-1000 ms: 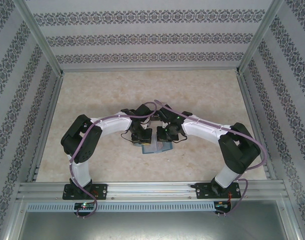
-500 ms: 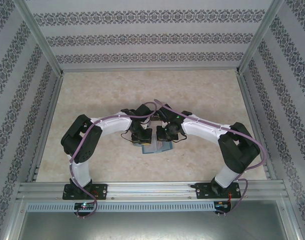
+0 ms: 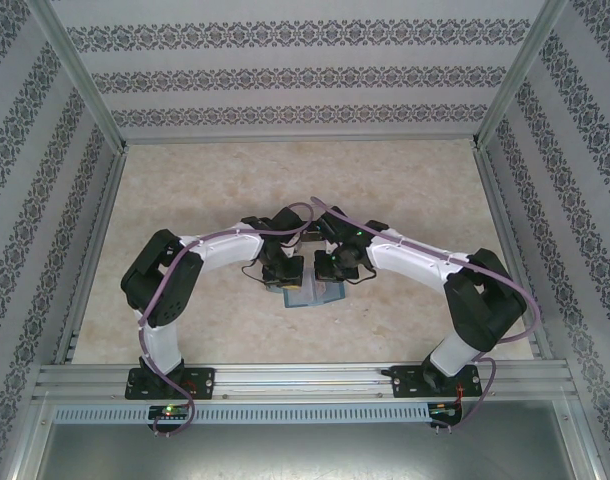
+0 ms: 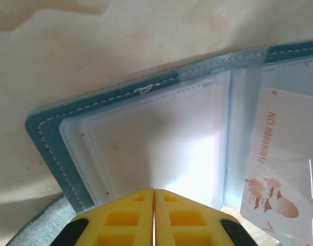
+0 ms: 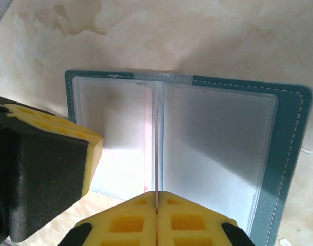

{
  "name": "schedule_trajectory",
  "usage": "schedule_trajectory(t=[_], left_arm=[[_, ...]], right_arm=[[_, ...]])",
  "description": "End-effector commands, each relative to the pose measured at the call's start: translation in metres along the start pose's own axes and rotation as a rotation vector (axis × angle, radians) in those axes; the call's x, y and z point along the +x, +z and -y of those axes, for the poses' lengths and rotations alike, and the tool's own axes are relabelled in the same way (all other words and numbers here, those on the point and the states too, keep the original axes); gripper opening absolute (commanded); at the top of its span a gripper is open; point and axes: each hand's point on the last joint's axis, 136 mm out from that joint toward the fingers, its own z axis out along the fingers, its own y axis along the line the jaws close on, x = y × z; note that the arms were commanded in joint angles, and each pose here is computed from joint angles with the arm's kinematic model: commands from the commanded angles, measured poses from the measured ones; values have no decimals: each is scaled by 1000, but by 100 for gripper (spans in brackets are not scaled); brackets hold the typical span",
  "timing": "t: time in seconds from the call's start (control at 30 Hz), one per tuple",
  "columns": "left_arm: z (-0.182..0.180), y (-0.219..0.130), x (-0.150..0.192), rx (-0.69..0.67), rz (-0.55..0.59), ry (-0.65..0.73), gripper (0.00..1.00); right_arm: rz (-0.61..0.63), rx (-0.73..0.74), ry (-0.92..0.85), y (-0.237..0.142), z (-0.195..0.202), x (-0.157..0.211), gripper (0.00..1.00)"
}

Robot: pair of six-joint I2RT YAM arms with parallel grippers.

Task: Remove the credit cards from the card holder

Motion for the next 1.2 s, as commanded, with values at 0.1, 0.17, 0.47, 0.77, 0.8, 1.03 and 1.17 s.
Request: schedule_trajectory(t=[0.1, 0.17, 0.47, 0.77, 0.8, 1.03, 1.17], left_arm=[[-1, -16, 0, -5, 66, 4, 8], [-5, -17, 1, -11, 73, -3, 8], [-13, -19, 7, -15, 80, -19, 8], [-22, -16, 14, -5, 75, -49, 8], [-22, -16, 14, -2, 74, -52, 8], [-31, -17, 19, -2, 61, -67, 9], [-38, -18, 23, -18, 49, -73, 8]], right_arm=[[19, 16, -146, -19, -1, -10, 7], [22, 33, -204, -23, 1, -12, 7], [-21, 11, -547, -31, -6, -13, 7], [-99, 2, -996, -36, -12, -15, 7], [-100, 9, -1043, -36, -11, -17, 6], [-101, 42, -1257, -39, -4, -36, 5], [-132, 58, -1328, -38, 4, -46, 3]])
